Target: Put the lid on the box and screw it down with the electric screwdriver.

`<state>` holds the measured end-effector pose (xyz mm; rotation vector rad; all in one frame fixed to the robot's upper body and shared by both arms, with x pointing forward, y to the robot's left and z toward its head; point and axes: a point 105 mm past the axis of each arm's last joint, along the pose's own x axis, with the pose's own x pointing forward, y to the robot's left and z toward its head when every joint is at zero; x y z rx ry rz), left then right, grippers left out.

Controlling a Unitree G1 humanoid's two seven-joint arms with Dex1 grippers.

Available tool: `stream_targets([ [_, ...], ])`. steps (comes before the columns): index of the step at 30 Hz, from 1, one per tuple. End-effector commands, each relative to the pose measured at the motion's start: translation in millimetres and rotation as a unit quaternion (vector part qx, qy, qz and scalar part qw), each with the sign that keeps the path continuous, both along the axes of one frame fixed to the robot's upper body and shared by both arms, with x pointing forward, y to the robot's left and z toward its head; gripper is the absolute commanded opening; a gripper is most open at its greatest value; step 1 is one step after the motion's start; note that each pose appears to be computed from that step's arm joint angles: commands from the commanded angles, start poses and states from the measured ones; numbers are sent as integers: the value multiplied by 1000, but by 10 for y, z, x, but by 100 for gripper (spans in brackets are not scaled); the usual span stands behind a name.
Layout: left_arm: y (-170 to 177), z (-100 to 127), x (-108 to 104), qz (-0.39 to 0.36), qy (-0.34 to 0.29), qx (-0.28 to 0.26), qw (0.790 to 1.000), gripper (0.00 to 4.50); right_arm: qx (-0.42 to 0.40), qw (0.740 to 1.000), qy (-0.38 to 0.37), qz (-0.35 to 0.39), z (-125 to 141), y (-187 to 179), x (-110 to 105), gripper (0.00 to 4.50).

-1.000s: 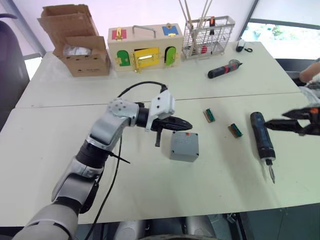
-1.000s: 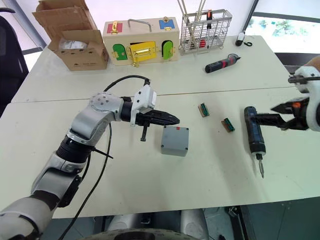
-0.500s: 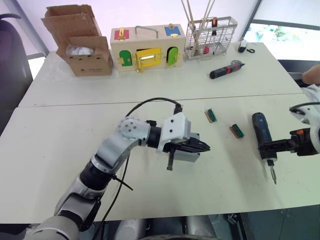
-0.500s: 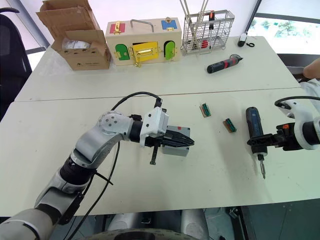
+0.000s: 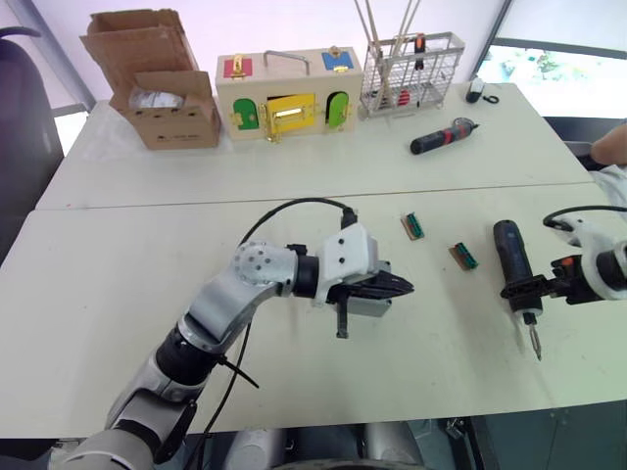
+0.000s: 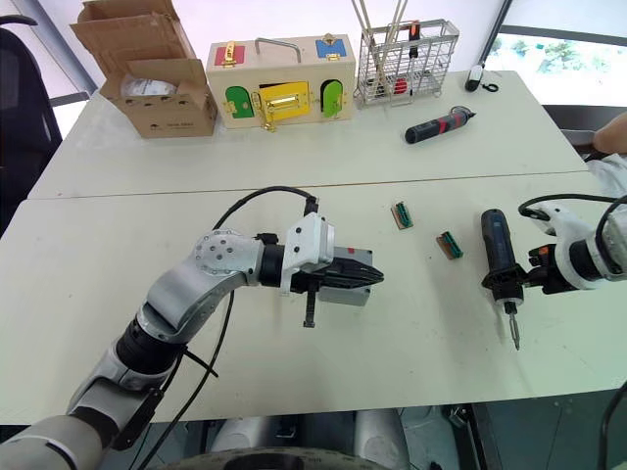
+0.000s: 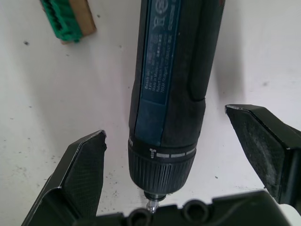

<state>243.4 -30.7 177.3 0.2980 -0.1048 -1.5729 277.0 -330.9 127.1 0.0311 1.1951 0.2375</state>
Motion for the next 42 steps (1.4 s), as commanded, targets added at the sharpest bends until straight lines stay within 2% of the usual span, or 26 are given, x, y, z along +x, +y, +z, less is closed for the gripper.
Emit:
stream_targets([
  [1, -58, 77, -91, -10, -12, -14, 1000, 0, -5, 1000, 10, -3, -42, -35, 29, 447],
  [6, -79, 85, -132, -10, -5, -20, 1000, 0, -17, 999, 36, 10, -194, -39, 53, 447],
  [7, -79, 86, -127, -8, -5, -21, 1000, 0, -19, 999, 39, 15, -211, -37, 60, 402],
  [11, -93, 82, -125, -3, -3, -24, 1000, 0, -27, 997, 59, 38, -299, -60, 37, 279],
  [14, -124, 69, -119, -1, -3, -23, 1000, 0, -30, 996, 70, 46, -336, -94, 11, 194],
  [15, -125, 66, -114, 0, -3, -23, 1000, 0, -32, 995, 73, 52, -346, -106, 4, 182],
  [25, -90, 49, -57, 0, -7, -15, 1000, 0, -40, 991, 97, 79, -417, -243, -150, 182],
  [31, -75, 39, 10, 0, -8, -14, 1000, 0, -29, 993, 82, 82, -391, -216, -117, 182],
  [33, -58, 36, 45, 0, -7, -14, 1000, 0, -11, 996, 59, 64, -309, -192, -46, 182],
  [38, 37, 28, 187, 11, -9, -11, 1000, 0, 64, 997, -43, -14, 99, -120, 223, 182],
  [40, 148, 8, 350, 29, -20, 10, 999, 0, 150, 979, -132, -49, 571, -24, 341, 182],
  [42, 232, 16, 475, 38, -29, 22, 999, 0, 216, 953, -197, -75, 926, 34, 384, 182],
])
